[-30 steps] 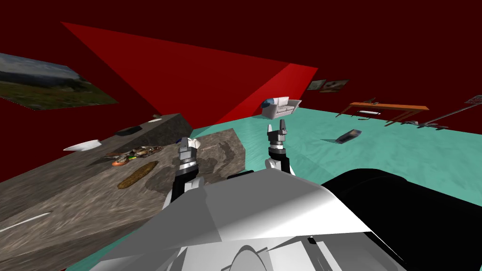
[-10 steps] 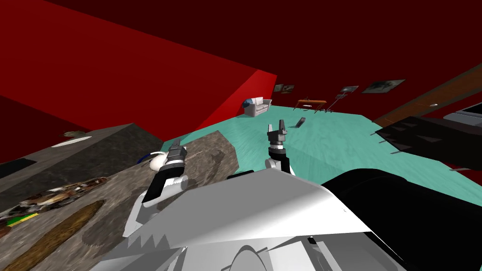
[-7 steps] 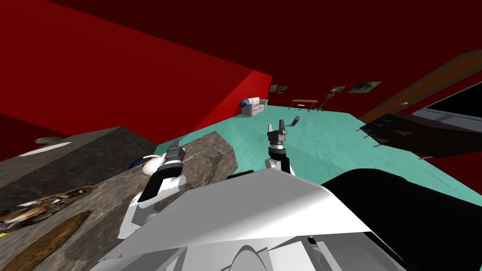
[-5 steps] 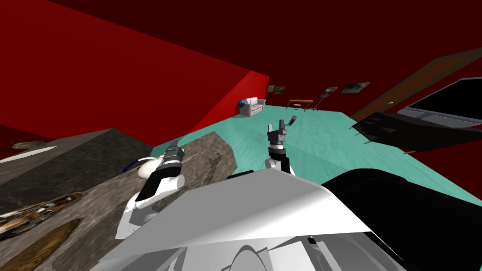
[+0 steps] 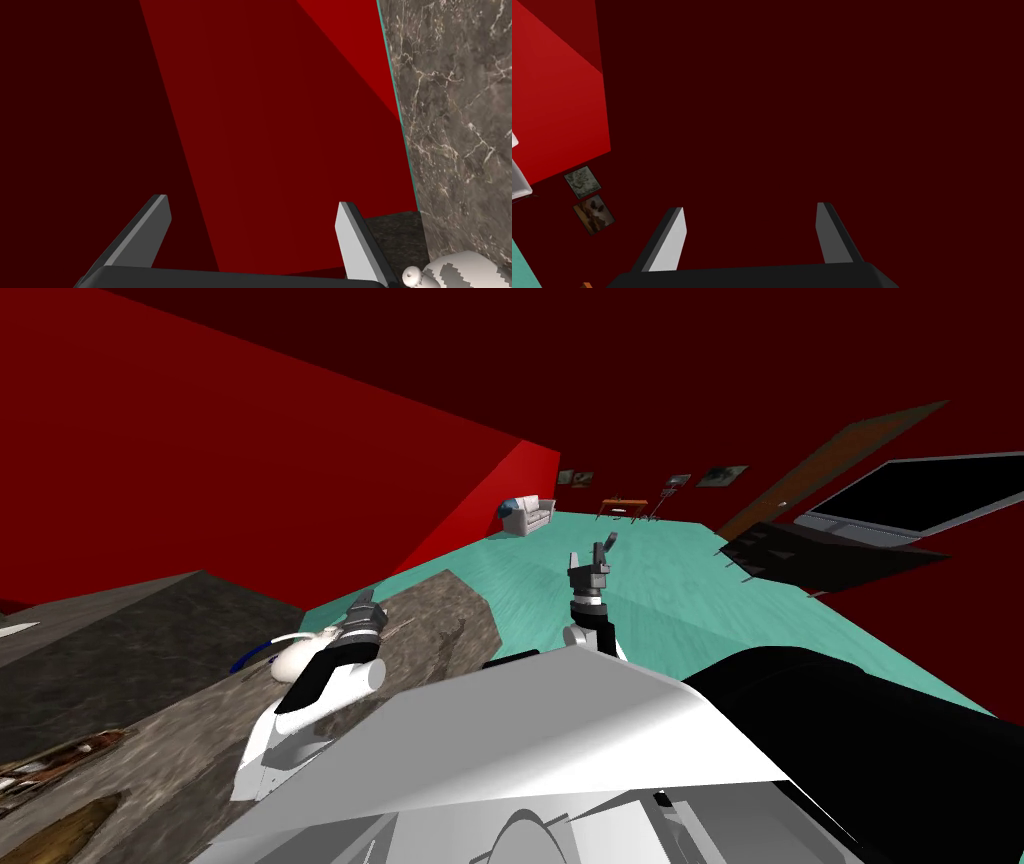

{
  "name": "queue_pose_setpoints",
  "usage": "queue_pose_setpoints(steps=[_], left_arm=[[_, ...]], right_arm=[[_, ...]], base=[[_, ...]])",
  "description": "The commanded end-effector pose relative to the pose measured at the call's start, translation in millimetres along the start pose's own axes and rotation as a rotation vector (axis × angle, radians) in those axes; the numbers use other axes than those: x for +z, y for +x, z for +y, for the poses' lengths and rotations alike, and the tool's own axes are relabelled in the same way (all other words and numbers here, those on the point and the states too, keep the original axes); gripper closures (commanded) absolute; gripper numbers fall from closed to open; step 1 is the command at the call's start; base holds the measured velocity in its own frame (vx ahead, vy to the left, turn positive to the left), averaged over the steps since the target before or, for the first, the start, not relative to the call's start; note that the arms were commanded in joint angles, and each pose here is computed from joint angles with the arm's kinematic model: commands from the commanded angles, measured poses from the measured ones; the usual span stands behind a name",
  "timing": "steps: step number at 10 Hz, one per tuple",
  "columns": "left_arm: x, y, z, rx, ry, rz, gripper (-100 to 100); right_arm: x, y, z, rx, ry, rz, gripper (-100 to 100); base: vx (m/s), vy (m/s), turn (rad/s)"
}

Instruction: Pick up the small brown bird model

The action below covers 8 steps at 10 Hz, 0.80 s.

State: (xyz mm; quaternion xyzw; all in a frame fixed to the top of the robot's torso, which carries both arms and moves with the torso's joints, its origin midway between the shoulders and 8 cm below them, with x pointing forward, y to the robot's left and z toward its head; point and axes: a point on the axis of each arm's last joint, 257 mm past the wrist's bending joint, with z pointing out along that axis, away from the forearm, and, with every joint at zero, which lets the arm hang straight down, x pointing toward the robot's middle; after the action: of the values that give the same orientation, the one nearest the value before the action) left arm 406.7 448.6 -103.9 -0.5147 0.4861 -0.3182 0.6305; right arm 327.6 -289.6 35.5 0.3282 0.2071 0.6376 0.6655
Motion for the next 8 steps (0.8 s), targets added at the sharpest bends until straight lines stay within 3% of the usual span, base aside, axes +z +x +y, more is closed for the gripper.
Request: queue_pose_setpoints(steps=[1, 8], left_arm=[[1.2, -12.8, 7.8, -0.013, -0.039, -0.018, -100], [0.8, -40.6, 53.1, -0.058, -0.225, -0.064, -100]], right_arm=[[0.0, 0.0, 0.0, 0.000, 0.000, 0.000, 0], [0.0, 0.0, 0.0, 0.000, 0.000, 0.000, 0]], base=[[-0.024, 0.011, -0.186], [-0.017, 0.012, -0.142]])
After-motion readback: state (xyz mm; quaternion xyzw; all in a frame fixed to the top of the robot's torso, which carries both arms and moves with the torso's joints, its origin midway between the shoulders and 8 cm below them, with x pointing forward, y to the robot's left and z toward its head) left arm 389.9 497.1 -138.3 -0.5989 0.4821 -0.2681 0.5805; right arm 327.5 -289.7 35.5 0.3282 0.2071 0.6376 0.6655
